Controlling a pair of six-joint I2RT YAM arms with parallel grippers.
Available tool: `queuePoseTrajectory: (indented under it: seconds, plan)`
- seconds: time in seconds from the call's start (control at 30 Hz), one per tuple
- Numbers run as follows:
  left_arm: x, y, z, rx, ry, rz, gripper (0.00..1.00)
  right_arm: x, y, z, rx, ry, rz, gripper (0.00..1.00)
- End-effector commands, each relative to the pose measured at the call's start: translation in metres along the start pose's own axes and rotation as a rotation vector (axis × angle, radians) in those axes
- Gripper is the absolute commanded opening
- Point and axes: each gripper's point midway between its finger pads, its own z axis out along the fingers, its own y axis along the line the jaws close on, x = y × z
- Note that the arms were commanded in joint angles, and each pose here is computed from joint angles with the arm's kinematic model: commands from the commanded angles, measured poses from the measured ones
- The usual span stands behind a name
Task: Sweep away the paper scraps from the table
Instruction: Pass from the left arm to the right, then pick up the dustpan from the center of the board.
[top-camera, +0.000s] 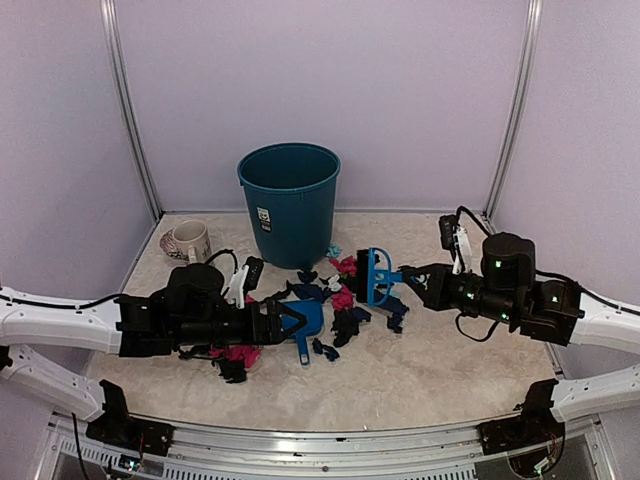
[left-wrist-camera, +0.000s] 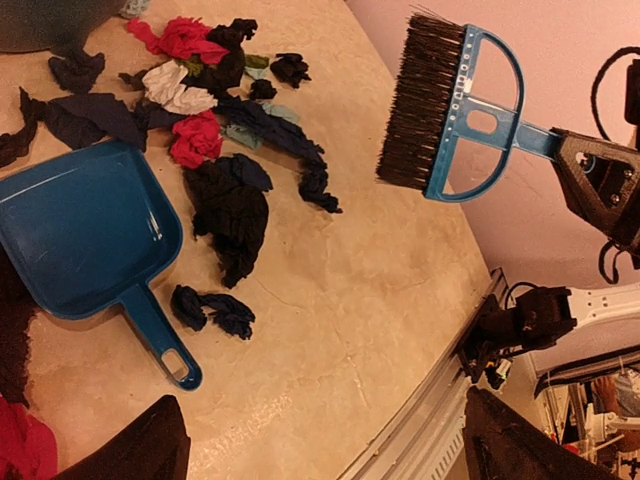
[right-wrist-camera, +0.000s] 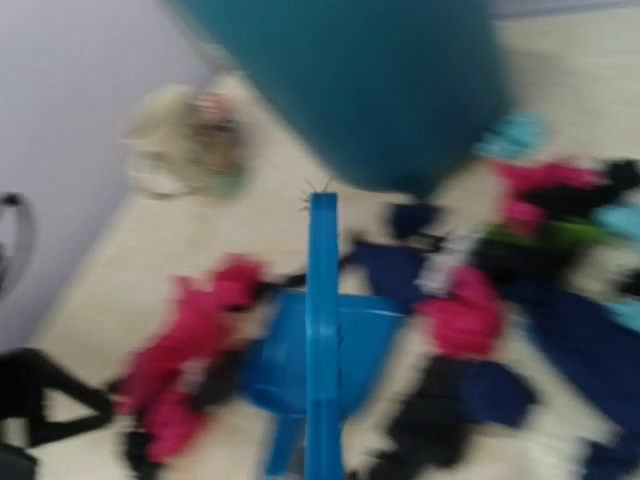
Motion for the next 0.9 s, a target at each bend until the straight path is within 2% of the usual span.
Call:
queuePoseTrajectory:
  seconds: [0.0, 0.13, 0.47, 0.87]
  plan:
    - [0.018, 0.033, 0.012, -0.196, 0.069, -0.039, 0.91, -0.003, -0.042, -0.016, 0.217, -0.016, -0.072, 0.0]
    - [0.03, 0.036, 0.028, -0.236, 0.116, -0.064, 0.89, 0.0, -0.052, -0.022, 0.258, -0.015, -0.075, 0.0]
    - [0.056, 0.059, 0.066, -0.451, 0.232, -0.012, 0.85, 0.01, -0.061, -0.032, 0.255, -0.025, -0.054, 0.0]
    - [0.069, 0.095, 0.086, -0.69, 0.275, 0.034, 0.76, 0.012, -0.067, -0.048, 0.245, -0.054, -0.04, 0.0]
